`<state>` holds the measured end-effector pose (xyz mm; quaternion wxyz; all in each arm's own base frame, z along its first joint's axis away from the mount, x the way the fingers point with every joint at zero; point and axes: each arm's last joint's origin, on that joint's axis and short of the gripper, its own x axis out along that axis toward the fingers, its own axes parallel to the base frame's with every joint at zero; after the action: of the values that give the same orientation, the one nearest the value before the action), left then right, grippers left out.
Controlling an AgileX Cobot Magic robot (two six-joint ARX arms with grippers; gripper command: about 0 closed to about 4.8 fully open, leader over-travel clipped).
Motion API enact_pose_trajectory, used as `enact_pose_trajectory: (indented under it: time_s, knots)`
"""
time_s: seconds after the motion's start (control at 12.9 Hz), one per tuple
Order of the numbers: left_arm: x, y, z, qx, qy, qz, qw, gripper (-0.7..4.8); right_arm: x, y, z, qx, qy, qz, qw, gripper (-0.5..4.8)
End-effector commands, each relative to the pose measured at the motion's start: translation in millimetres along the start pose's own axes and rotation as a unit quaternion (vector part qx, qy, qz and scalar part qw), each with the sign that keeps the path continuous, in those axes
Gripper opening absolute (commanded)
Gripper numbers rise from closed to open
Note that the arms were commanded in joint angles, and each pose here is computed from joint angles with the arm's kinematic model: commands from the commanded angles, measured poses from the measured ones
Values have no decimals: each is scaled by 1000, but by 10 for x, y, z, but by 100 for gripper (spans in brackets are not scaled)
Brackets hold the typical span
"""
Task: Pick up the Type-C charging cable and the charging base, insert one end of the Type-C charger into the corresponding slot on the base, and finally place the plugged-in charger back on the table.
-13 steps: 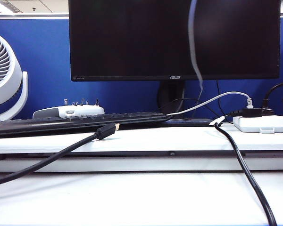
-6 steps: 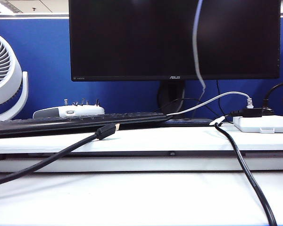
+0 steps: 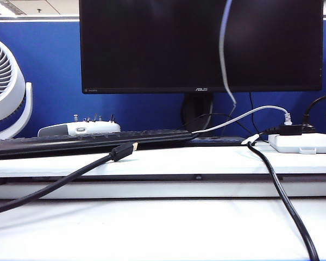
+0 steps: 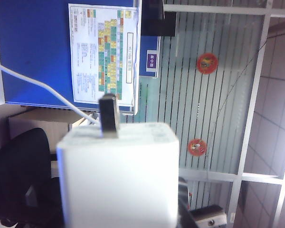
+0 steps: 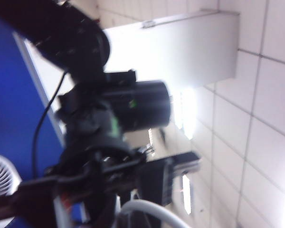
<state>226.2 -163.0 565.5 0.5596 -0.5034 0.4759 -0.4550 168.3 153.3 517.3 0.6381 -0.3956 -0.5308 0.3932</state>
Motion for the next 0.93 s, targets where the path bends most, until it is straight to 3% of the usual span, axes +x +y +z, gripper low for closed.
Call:
enact_pose_trajectory:
  time_s: [0.08, 0.93]
  knots:
    - [-32, -51, -28, 25, 0, -12, 1000, 121, -68, -36, 36, -12, 15, 10, 1000, -4]
    - [-42, -6, -26, 33, 3, 3, 999, 121, -140, -29, 5, -11, 38, 31, 999, -4]
